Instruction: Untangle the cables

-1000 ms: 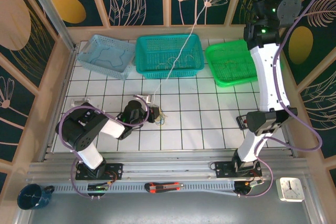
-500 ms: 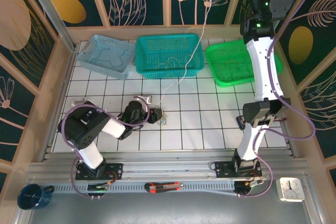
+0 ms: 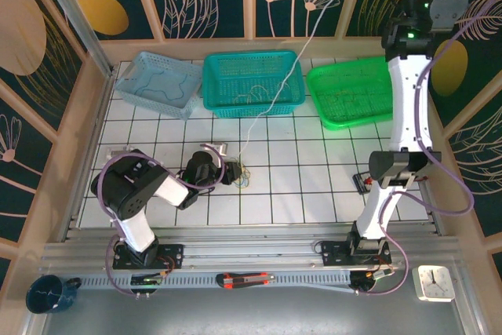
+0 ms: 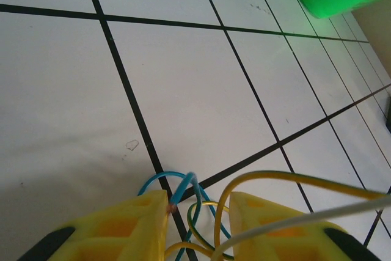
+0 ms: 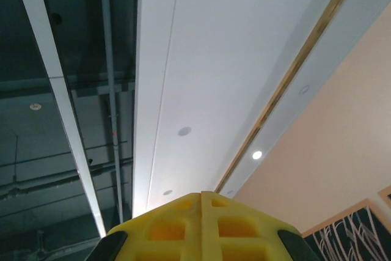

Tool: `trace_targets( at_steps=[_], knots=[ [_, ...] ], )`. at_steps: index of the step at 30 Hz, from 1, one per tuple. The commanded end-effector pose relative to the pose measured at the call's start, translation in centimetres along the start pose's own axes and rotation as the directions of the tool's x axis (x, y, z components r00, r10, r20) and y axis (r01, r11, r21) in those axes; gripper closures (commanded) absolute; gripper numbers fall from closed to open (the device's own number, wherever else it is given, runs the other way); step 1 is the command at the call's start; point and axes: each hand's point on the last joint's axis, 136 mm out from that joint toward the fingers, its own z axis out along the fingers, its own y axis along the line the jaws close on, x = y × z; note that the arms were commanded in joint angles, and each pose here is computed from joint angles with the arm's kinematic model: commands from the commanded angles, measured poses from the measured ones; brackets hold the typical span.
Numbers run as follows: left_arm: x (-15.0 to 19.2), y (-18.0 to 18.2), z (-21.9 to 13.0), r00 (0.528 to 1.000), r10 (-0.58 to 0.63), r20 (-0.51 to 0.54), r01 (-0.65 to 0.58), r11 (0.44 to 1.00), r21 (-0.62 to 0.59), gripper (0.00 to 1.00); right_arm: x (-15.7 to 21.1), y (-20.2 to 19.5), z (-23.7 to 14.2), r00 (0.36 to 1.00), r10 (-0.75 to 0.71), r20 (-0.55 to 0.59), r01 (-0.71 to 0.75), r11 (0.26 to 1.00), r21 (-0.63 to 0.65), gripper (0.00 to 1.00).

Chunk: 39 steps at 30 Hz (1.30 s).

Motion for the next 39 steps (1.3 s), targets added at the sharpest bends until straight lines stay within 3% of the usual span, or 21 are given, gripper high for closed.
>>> trace_targets(
  at_steps=[1,7,10,24,28,39],
  knots=[
    [1.9,0.6,-0.1,0.998,-0.027,-0.057,0.027,1.000,-0.006,0.71,-3.2,6.7,-0.2,0.997,-0.049,0.064,0.056,0.992,-0.116,1.00],
    [1.7,0.5,-0.2,0.998,-0.029,-0.052,0.029,1.000,-0.007,0.79,-3.2,7.3,-0.3,0.997,-0.058,0.053,0.065,0.990,-0.127,1.00],
    [1.4,0.4,-0.3,0.999,-0.031,-0.042,0.031,1.000,-0.007,0.77,-2.8,7.0,-0.2,0.998,-0.050,0.040,0.054,0.991,-0.125,1.00],
    [-2.9,-2.9,-2.2,0.998,-0.035,0.044,0.034,0.999,0.036,0.30,2.1,4.1,0.4,0.998,-0.006,-0.057,0.000,0.995,-0.100,1.00],
    [-5.4,-3.7,-4.1,0.989,-0.056,0.138,0.053,0.998,0.024,0.02,4.5,2.4,0.9,0.997,0.015,-0.072,-0.022,0.995,-0.093,1.00],
    [-8.9,-5.1,-8.1,0.950,-0.140,0.280,0.136,0.990,0.034,0.01,9.0,-5.9,0.8,0.995,0.093,-0.032,-0.094,0.995,-0.041,1.00]
  ],
)
